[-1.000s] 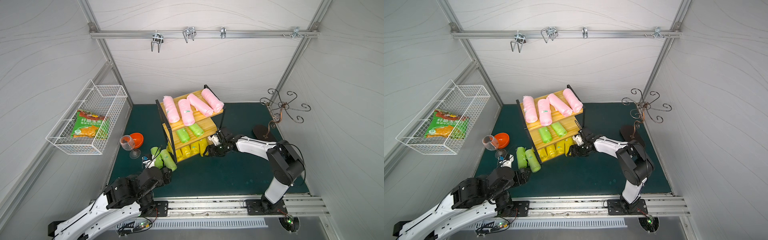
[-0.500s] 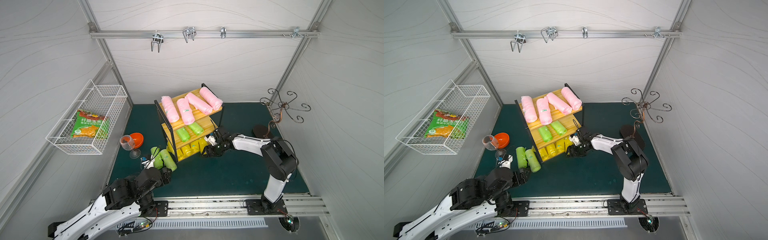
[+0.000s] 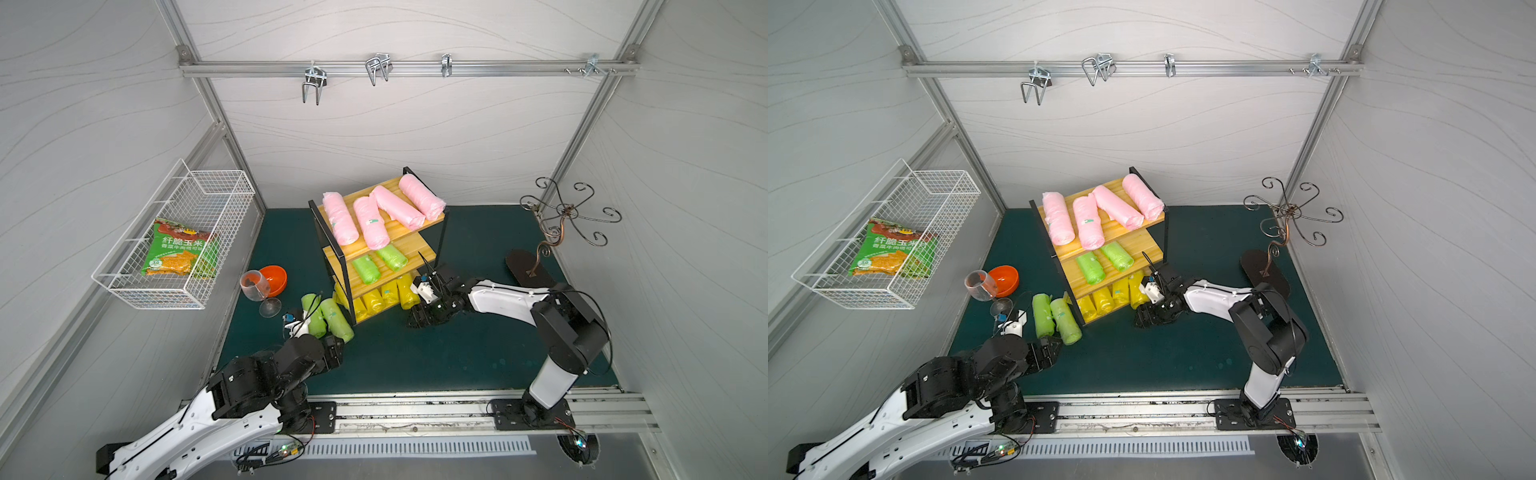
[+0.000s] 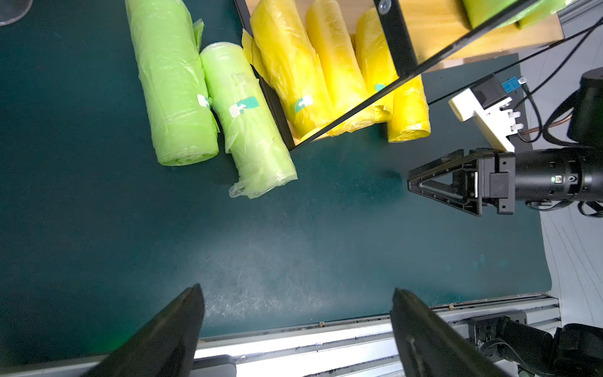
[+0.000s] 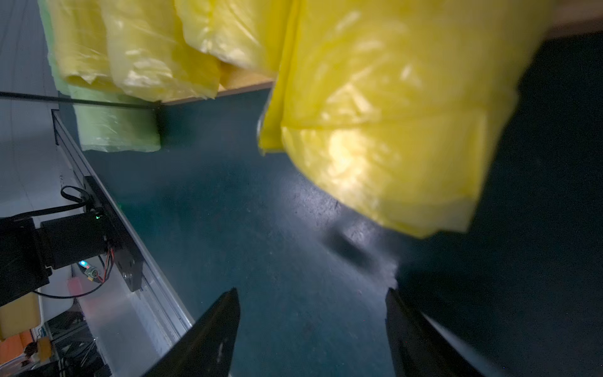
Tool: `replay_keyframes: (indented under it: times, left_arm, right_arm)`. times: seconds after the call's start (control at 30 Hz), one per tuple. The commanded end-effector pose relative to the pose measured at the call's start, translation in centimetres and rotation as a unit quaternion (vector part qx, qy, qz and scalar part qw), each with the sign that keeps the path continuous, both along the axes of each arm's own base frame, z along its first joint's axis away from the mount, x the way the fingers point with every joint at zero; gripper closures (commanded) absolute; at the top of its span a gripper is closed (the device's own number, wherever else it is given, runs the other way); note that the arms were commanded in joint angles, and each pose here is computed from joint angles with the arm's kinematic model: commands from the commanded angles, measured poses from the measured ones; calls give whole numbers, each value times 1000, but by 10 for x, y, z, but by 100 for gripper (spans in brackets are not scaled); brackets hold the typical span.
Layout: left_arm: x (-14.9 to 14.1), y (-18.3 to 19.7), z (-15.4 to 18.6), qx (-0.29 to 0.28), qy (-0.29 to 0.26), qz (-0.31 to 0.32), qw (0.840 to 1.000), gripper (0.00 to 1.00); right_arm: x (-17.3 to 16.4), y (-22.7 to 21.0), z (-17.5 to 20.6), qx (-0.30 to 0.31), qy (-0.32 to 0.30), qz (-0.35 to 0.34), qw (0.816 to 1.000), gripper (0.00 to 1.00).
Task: Sort the rolls of trash bags by color and place them on the shelf
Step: Place the roll of trash bags on the shelf.
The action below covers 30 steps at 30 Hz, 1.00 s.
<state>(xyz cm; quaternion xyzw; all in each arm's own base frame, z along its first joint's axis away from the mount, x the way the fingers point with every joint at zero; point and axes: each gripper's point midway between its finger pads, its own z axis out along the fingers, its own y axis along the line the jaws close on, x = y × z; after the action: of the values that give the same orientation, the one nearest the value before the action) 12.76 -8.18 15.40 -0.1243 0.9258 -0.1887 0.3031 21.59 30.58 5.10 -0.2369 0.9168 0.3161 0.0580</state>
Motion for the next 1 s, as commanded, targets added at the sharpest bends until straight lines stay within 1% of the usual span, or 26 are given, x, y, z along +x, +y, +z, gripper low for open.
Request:
replay_keyframes:
  times: [0.0, 0.07, 0.1, 0.13, 0.17, 0.2, 0.23, 0.33, 0.4, 0.47, 0.57, 0.63, 0.7, 0.83, 0.97]
  left_arm:
    - [4, -5, 5, -12, -10, 2, 1000, 5]
    - [4, -5, 6, -12, -10, 0, 1000, 5]
    - [5, -5, 6, -12, -11, 1, 1000, 5]
    - [5, -6, 6, -12, -11, 1, 1000, 5]
    - [5, -6, 4, -12, -10, 2, 1000, 5]
    - [5, -7, 3, -14, -9, 1, 1000, 5]
    - [5, -8, 4, -17, -10, 1, 1000, 5]
    - [5, -8, 3, -20, -8, 5, 1000, 6]
    - [4, -6, 2, -22, -7, 7, 1000, 6]
    - [4, -5, 2, -24, -8, 8, 1000, 6]
    - [4, -3, 2, -24, -11, 11, 1000, 6]
    - [4, -2, 2, -23, -12, 13, 1000, 6]
    - [3, -3, 2, -25, -10, 13, 1000, 6]
    - [2, -1, 0, -22, -9, 13, 1000, 6]
    - [1, 2, 0, -23, -9, 15, 1000, 6]
  right_arm:
    - [-5, -6, 10, -1, -5, -16, 1000, 26]
    - [-10, -7, 14, 4, -4, -25, 1000, 29]
    - [-11, -9, 14, 4, -5, -41, 999, 39]
    - [-11, -11, 12, 5, 0, -71, 997, 65]
    - [-11, -9, 13, 22, 6, -93, 995, 82]
    - [-12, -7, 12, 49, 11, -119, 992, 94]
    - [-11, -7, 11, 67, 12, -152, 986, 100]
    - [-3, -9, 16, 103, -6, -214, 971, 100]
    - [3, -7, 29, 130, -25, -228, 965, 100]
    - [11, -6, 39, 142, -39, -240, 959, 100]
    - [22, -1, 47, 166, -40, -265, 949, 100]
    - [29, 2, 48, 184, -37, -292, 938, 100]
    - [36, 2, 45, 190, -39, -317, 929, 100]
    - [49, 0, 35, 189, -45, -352, 916, 100]
    - [58, 9, 27, 191, -32, -354, 915, 100]
